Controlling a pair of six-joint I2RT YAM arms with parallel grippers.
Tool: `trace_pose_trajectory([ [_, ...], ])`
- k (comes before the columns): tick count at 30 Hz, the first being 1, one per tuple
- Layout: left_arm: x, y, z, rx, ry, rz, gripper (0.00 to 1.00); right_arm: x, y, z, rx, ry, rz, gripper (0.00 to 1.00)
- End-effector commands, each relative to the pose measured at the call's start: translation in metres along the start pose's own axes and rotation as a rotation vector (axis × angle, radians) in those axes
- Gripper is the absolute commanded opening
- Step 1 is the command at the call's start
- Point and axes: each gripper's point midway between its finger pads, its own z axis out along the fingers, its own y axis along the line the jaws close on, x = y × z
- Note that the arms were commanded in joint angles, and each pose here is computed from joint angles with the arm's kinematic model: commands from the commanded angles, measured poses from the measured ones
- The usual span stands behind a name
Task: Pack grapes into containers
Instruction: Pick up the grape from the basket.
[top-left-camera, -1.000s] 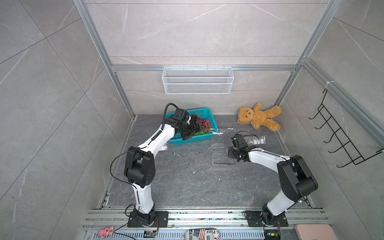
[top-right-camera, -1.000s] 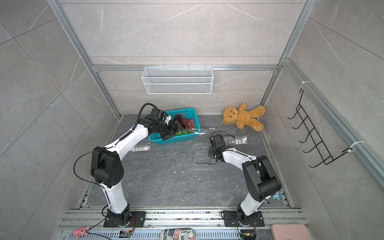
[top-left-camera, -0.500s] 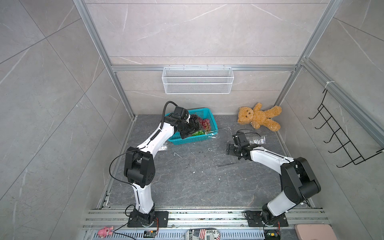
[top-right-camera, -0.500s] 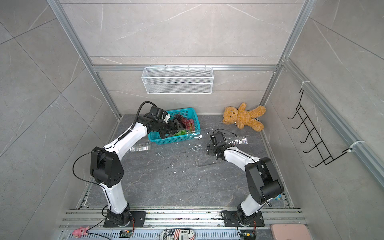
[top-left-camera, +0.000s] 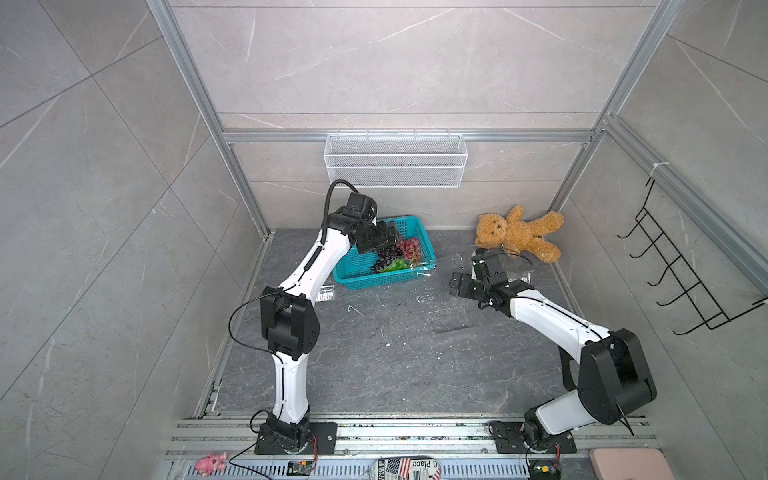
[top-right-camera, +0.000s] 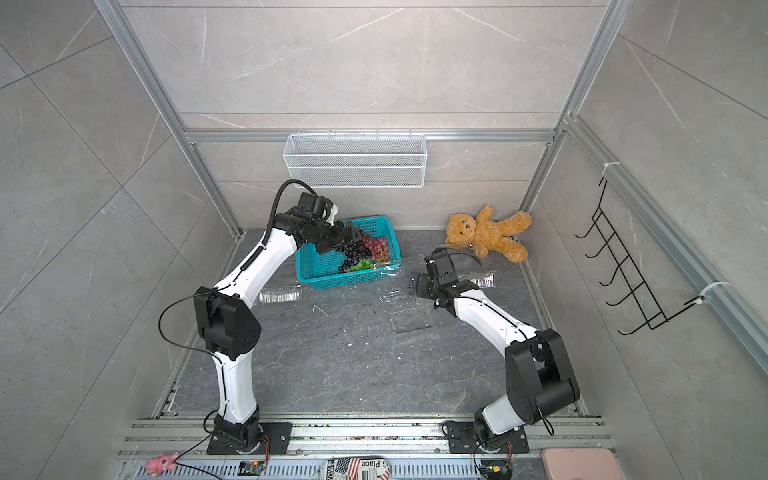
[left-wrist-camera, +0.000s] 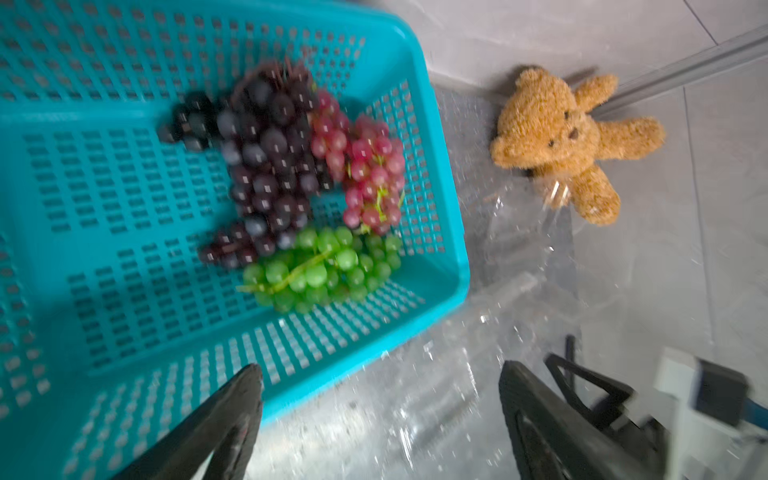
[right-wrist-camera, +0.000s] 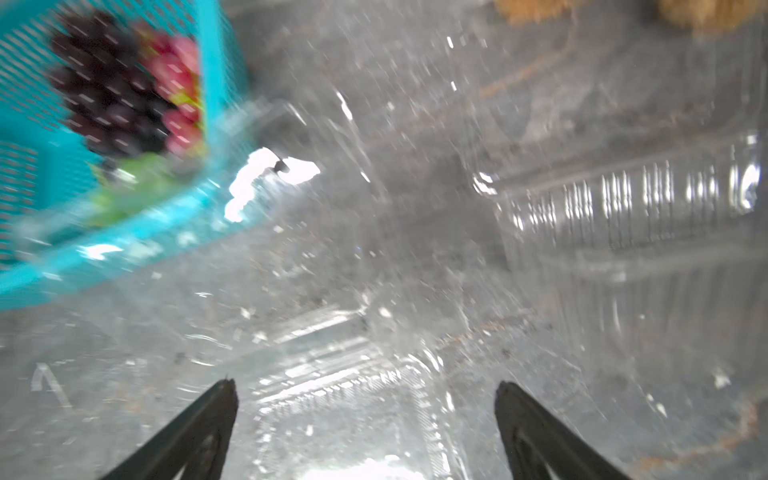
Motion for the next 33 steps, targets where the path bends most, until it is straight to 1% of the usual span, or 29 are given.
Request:
trace_pose_trajectory([
  [1,-0.003,0.032,0.028,-0.125,0.017,0.090,0.90,-0.028,0.026,-0.016,-0.094,-0.069,-0.001,0.99],
  [4,-0.003,0.039,0.054,-0.127,0.039,0.105,0.86,-0.039,0.038,-0.018,-0.116,-0.077,-0.006,0.99],
  [6,-0.002,0.033,0.061,-0.096,0.058,0.096,0.81,-0.044,0.043,-0.018,-0.121,-0.078,-0.011,0.99],
  [7,0.008,0.040,0.079,-0.100,0.096,0.082,0.80,-0.045,0.044,-0.017,-0.122,-0.078,-0.012,0.99],
  [12,0.027,0.040,0.104,-0.086,0.151,0.085,0.69,-0.042,0.047,-0.009,-0.127,-0.061,-0.004,0.99],
  [14,0.032,0.043,0.110,-0.095,0.164,0.092,0.67,-0.041,0.046,-0.008,-0.125,-0.058,0.001,0.99],
  [16,0.037,0.045,0.115,-0.100,0.178,0.105,0.62,-0.040,0.046,-0.007,-0.125,-0.057,0.004,0.99],
  [22,0.051,0.046,0.121,-0.114,0.195,0.121,0.61,-0.037,0.045,-0.005,-0.121,-0.047,0.003,0.99],
  [29,0.044,0.035,0.108,-0.100,0.164,0.135,0.61,-0.037,0.045,-0.006,-0.118,-0.048,0.003,0.99],
  [33,0.038,0.030,0.097,-0.115,0.135,0.152,0.61,-0.036,0.044,-0.007,-0.119,-0.044,0.004,0.99],
])
